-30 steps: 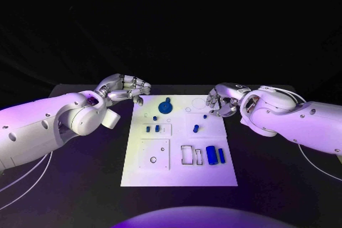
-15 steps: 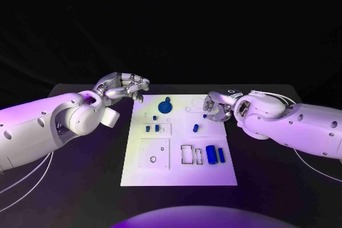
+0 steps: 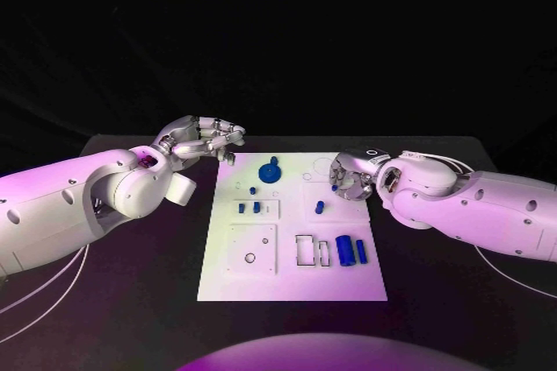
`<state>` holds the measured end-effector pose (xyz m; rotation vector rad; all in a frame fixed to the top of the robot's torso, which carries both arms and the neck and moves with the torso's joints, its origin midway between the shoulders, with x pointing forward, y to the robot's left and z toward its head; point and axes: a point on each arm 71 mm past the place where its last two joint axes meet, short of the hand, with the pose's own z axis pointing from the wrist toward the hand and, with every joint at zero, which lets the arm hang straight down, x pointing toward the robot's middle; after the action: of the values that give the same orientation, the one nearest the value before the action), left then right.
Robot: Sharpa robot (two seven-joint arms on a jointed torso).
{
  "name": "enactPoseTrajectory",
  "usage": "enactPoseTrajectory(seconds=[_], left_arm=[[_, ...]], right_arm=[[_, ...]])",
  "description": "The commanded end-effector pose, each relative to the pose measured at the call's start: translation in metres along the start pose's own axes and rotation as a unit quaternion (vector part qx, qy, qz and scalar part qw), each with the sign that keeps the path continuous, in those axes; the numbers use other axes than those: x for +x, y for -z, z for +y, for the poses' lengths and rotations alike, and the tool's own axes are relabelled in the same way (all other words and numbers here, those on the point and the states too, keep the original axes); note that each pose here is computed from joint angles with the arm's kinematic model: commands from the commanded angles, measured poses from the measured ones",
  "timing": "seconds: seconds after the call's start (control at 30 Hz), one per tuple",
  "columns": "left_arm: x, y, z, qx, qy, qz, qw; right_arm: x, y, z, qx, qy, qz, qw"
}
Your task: Assemble the parts on the task board
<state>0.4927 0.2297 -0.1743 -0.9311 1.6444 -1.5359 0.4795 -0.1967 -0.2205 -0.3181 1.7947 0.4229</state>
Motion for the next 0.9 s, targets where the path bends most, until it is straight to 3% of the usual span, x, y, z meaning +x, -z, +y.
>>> enactPoseTrajectory(seconds=[0.03, 0.67, 0.9], left_arm=[[0.0020, 0.0001, -0.0015, 0.005, 0.008, 0.009, 1.000], [0.0020, 0.0008, -0.0005, -0.003, 0.008, 0.011, 1.000], [0.0020, 0.0010, -0.0002, -0.006, 0.007, 0.012, 1.000]], right_arm=[[0.004, -0.001, 0.002, 0.000, 0.012, 0.006, 1.000], [0.014, -0.006, 0.006, 0.007, 0.020, 0.017, 1.000], [0.015, -0.006, 0.007, 0.019, 0.035, 0.006, 0.999]])
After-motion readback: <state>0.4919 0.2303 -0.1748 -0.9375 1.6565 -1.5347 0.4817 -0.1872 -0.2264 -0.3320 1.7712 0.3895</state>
